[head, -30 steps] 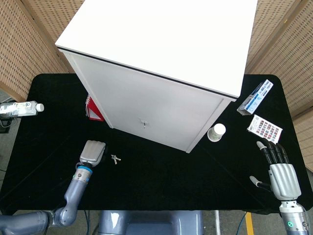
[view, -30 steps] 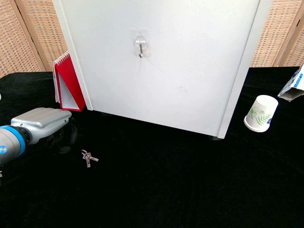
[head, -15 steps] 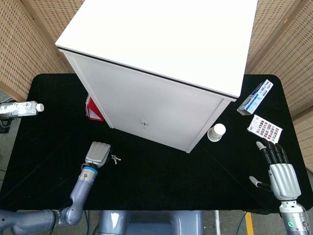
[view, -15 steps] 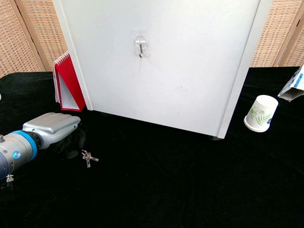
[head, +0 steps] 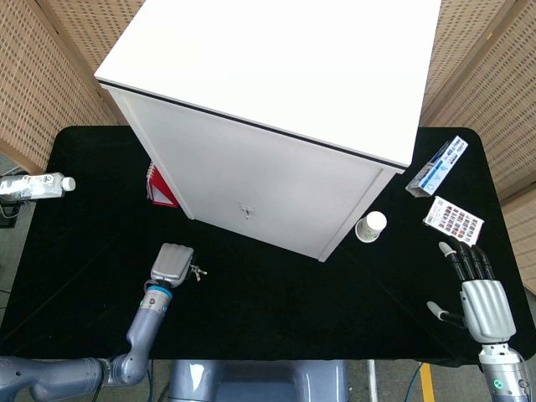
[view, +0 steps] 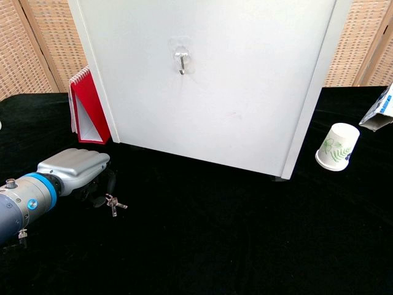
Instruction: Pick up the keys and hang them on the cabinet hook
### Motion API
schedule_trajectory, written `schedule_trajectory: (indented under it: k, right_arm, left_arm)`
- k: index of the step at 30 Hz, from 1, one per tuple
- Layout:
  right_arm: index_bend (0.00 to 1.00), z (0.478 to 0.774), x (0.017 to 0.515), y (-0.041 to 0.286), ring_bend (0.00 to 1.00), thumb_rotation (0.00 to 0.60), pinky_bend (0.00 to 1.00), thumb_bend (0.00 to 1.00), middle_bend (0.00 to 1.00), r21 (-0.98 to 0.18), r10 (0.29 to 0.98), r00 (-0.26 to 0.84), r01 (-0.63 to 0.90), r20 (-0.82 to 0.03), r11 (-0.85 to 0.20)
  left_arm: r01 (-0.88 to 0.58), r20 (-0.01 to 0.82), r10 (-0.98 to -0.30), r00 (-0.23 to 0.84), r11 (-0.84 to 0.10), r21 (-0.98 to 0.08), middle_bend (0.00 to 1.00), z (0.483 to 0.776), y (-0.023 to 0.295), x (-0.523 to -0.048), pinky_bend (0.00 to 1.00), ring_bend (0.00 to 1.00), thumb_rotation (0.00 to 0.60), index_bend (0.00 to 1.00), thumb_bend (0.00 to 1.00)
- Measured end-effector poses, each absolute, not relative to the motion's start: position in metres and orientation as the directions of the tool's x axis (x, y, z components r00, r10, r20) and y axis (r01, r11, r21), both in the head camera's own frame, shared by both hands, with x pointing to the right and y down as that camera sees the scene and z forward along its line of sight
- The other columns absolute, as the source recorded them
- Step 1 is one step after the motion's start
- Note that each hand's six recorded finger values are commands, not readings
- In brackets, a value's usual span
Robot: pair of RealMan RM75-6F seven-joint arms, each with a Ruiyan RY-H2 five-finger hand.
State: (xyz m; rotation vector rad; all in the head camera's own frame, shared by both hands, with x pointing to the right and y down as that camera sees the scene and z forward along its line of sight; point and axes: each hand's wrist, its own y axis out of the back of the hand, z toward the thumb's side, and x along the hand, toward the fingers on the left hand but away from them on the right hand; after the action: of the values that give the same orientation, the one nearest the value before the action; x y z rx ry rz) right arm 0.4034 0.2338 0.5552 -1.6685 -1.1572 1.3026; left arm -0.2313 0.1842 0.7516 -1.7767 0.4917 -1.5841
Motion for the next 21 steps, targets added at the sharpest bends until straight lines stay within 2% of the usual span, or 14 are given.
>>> schedule_trajectory:
  k: [21]
  right_arm:
    - [0.0, 0.5551, 0.4047, 0.2328, 0.0, 0.6, 0.0, 0.13, 0.0, -0.912, 0.94, 0.087, 0.226, -0.331, -0.342]
  left_arm:
    - [0.177, 0.708, -0.682, 0.183, -0.685, -0.706, 0.9, 0.7557, 0.1831, -0.2261, 0.85, 0.94, 0.6, 0.49, 0.44]
